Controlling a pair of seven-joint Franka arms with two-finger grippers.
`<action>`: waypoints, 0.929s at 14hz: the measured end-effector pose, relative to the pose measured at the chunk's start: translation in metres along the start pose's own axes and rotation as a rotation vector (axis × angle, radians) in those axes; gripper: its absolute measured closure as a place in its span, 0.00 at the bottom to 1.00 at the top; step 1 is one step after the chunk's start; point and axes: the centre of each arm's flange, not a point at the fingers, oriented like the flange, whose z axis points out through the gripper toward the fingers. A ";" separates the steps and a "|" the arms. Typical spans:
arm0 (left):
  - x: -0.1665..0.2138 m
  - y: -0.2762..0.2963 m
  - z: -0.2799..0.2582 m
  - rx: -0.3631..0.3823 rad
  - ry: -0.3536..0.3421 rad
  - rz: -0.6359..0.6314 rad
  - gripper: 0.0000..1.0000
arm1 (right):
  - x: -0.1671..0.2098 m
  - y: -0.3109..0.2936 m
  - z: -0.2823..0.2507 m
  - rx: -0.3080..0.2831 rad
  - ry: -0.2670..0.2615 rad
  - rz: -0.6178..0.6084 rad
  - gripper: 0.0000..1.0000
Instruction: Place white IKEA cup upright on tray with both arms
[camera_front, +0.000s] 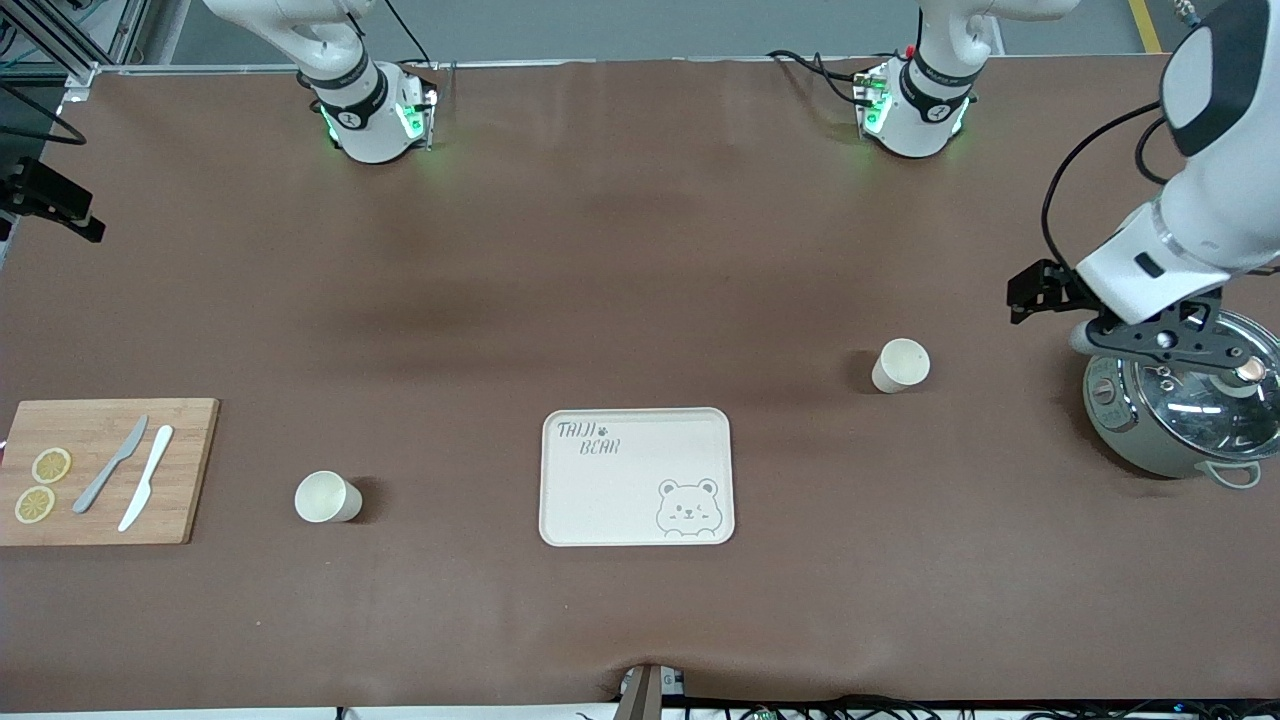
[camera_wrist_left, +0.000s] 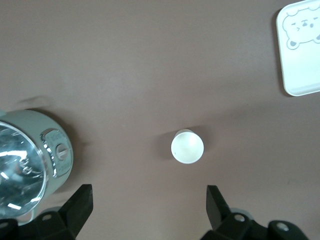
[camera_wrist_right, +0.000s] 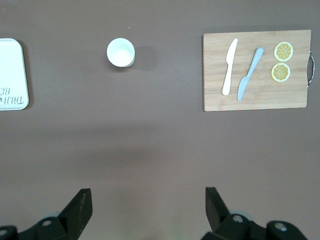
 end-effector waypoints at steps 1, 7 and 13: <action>0.002 0.001 0.020 0.000 0.005 0.002 0.00 | 0.002 0.000 0.002 0.000 -0.003 0.000 0.00; -0.022 0.008 0.177 0.001 0.056 0.009 0.00 | 0.065 -0.006 0.073 -0.016 0.020 -0.016 0.00; -0.063 0.014 0.267 0.000 0.078 0.014 0.00 | 0.130 -0.012 0.185 -0.014 0.022 -0.084 0.00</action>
